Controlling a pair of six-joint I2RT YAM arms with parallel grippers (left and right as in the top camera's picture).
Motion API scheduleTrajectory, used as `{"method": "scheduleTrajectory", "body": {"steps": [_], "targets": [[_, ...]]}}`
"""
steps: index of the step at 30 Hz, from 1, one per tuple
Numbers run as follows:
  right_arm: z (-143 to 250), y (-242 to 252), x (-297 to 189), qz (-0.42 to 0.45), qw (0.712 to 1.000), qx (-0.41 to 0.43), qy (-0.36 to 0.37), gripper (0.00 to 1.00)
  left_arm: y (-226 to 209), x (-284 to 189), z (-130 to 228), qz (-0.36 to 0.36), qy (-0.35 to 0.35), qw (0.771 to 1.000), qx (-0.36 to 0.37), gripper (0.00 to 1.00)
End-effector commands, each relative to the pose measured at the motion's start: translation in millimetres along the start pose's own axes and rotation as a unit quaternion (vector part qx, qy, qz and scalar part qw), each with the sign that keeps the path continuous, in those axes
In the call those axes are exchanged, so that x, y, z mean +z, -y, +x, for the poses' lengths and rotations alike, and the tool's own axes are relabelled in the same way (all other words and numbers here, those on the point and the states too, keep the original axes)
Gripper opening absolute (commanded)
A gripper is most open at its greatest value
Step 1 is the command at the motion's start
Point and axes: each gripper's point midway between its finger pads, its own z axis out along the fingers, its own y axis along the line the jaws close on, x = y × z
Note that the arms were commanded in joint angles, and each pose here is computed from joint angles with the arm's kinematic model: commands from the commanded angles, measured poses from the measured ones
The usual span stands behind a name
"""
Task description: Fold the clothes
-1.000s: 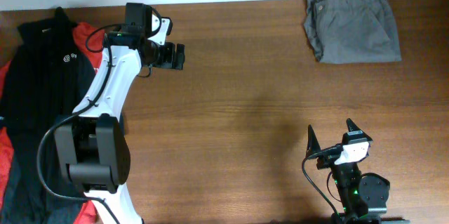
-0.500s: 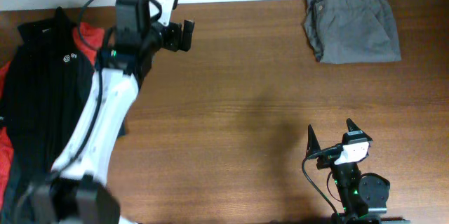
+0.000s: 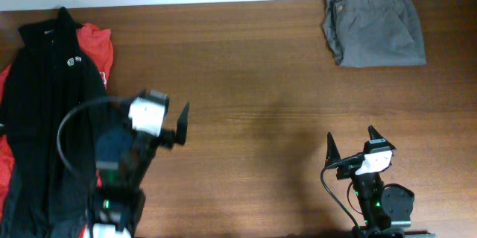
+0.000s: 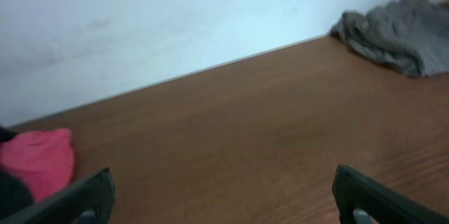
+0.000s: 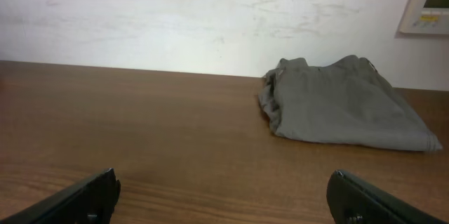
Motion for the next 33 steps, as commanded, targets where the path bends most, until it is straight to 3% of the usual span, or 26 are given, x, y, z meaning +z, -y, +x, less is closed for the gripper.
{"method": "scheduleTrajectory", "body": {"steps": [1,26,33], "targets": [[2,-4,0,-0.009,1.0,0.004,-0.001,0.99,-2,-27,12,-0.019,0.034,0.999,0.01,0.99],[2,-4,0,-0.009,1.0,0.004,-0.001,0.99,-2,-69,54,-0.056,0.132,0.989,0.028,0.99],[2,-4,0,-0.009,1.0,0.004,-0.001,0.99,-1,-63,80,-0.053,0.079,0.995,0.013,0.99]]}}
